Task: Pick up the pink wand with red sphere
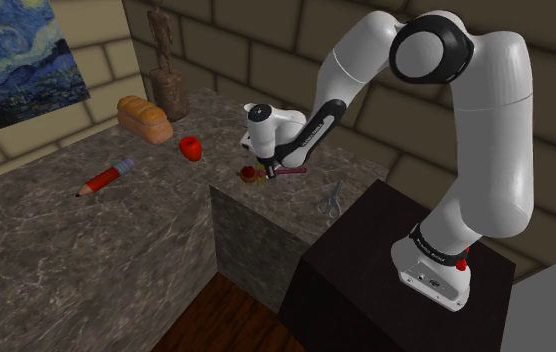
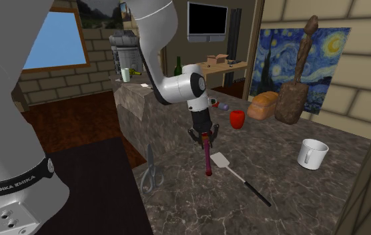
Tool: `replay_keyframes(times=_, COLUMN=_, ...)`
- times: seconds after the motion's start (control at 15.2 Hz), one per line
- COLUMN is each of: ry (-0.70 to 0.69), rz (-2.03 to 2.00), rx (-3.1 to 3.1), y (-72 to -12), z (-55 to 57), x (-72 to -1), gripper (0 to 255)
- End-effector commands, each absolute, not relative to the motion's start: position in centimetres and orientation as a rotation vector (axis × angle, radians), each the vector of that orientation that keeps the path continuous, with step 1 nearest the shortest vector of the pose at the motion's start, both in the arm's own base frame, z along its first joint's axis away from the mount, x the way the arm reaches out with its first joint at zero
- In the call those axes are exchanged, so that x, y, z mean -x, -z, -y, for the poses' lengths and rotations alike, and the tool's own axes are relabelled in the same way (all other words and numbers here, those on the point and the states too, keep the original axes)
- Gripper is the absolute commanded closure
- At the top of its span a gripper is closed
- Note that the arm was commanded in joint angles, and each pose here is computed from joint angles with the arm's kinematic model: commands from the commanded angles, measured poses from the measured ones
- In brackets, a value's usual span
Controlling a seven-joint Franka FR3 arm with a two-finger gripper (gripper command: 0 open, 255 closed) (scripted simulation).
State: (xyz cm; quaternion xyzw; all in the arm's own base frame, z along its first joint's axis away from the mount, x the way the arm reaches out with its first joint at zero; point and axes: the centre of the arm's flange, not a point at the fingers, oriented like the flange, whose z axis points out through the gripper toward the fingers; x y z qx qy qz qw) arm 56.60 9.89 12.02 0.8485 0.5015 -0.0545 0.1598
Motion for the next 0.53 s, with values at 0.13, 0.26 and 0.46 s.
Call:
replay_keyframes(times=0.13, ry=0.156, rz=-1.433, rx=-2.424, y=-14.2, z=-10.0, x=-56.4, gripper=255)
replay_keyframes(times=0.26, ry=0.156, rz=-1.433, rx=-2.424, y=-15.2, z=-10.0, x=-56.4, gripper=255)
replay_keyframes(times=0.46, ry=0.156, rz=-1.433, rx=-2.424, y=-15.8, z=-10.0, x=-56.4, gripper=255)
